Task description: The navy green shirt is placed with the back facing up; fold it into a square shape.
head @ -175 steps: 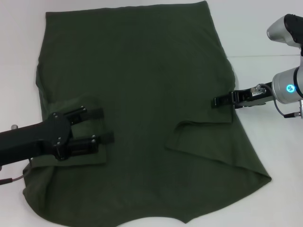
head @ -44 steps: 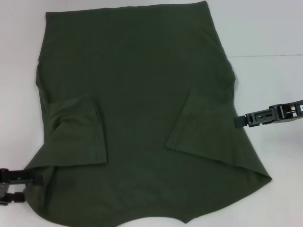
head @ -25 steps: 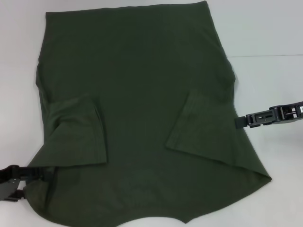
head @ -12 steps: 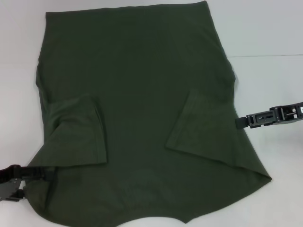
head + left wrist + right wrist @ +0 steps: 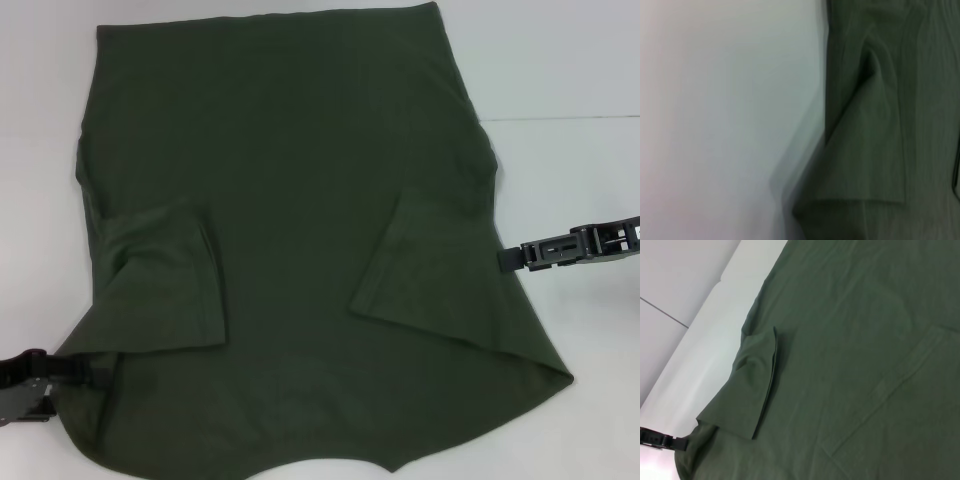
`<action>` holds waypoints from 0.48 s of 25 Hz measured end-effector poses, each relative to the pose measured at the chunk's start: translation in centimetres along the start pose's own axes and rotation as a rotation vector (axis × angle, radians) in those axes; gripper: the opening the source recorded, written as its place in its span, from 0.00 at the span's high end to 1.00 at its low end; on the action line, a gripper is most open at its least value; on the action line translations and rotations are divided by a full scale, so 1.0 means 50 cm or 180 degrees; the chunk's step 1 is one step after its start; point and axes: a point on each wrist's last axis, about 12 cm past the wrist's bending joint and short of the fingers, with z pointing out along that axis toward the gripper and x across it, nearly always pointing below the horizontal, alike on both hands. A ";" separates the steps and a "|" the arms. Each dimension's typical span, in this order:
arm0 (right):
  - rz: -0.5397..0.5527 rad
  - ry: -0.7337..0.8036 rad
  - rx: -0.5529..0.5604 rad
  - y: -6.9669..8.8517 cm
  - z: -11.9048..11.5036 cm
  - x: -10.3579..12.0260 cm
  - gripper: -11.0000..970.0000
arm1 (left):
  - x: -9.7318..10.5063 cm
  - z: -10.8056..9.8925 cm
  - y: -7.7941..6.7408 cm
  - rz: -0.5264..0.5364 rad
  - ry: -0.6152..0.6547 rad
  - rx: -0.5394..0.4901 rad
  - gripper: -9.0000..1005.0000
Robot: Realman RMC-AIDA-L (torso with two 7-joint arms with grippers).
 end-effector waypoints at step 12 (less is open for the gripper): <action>0.0002 0.0000 -0.0001 0.000 0.000 -0.001 0.09 | -0.001 0.002 0.003 -0.0006 -0.0021 -0.0031 0.59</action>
